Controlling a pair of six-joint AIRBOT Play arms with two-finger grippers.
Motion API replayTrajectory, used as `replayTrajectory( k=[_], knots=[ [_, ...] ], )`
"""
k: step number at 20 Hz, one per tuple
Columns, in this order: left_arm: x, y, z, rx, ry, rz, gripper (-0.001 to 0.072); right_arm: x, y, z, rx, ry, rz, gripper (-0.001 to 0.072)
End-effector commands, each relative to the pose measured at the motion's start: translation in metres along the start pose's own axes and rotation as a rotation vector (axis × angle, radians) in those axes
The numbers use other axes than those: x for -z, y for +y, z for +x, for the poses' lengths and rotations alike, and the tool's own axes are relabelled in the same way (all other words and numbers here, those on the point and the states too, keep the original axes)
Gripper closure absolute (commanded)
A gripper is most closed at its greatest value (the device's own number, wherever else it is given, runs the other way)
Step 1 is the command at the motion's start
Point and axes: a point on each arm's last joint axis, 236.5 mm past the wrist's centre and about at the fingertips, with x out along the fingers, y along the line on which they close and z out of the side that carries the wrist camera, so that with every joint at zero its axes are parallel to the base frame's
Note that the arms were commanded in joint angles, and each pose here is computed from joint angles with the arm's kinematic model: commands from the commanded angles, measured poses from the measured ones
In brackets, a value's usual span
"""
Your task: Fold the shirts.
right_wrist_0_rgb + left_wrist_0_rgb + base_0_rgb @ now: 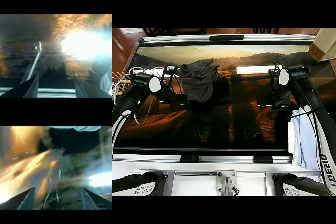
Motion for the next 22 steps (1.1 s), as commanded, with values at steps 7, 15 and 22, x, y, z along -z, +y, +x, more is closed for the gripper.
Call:
replayTrajectory(
  k=[7, 15, 22],
  knots=[
    [0.000, 0.000, 0.000, 0.000, 0.001, 0.001, 0.0025, 0.000, 0.000, 0.000, 0.000, 0.000, 0.000, 0.0146],
    [0.000, 0.000, 0.000, 0.000, 0.001, 0.001, 0.0025, 0.000, 0.000, 0.000, 0.000, 0.000, 0.000, 0.0146],
    [-0.017, -0.006, 0.008, 0.022, -0.062, -0.018, 0.0024, -0.002, 0.008, 0.000, -0.033, -0.008, 0.043, 0.0145]
  ],
)
